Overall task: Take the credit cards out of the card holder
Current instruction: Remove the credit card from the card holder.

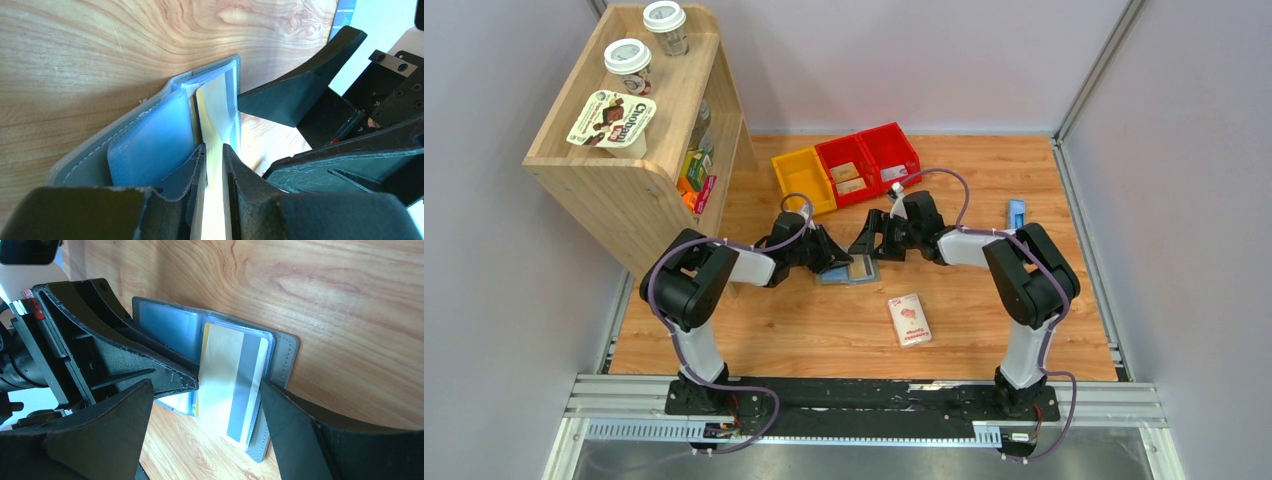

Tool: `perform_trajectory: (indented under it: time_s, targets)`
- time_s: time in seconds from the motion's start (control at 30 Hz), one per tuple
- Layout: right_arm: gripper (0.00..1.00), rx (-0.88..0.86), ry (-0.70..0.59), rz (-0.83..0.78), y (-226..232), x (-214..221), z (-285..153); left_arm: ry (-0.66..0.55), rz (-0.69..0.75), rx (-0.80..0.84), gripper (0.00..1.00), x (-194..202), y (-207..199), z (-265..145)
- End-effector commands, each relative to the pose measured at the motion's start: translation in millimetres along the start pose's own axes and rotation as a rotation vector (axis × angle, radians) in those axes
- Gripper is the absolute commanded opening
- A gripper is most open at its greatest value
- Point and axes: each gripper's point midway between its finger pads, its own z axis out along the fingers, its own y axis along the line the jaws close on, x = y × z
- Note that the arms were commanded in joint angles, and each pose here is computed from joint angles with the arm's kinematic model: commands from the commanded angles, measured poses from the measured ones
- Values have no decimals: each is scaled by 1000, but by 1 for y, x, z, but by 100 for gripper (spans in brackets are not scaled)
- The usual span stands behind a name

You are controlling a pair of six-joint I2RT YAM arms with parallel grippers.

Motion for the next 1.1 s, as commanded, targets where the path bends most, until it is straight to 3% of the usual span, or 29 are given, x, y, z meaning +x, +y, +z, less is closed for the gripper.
perform_trajectory:
  time_s: [0.0, 0.1, 0.27, 0.7, 1.07]
  targets:
    - [86, 27, 121, 55, -14, 41, 11, 1, 43, 122, 25, -5, -40, 9]
    - [86, 33, 124, 58, -17, 42, 12, -15, 50, 126, 20, -6, -42, 4]
    - [86, 36, 122, 60, -18, 41, 12, -28, 53, 123, 0, -6, -41, 0]
    - [86, 62, 117, 60, -27, 42, 10, -22, 61, -78, 0, 6, 3, -22]
    - [86, 56, 105, 46, -22, 37, 8, -14, 35, -151, 0, 11, 21, -31]
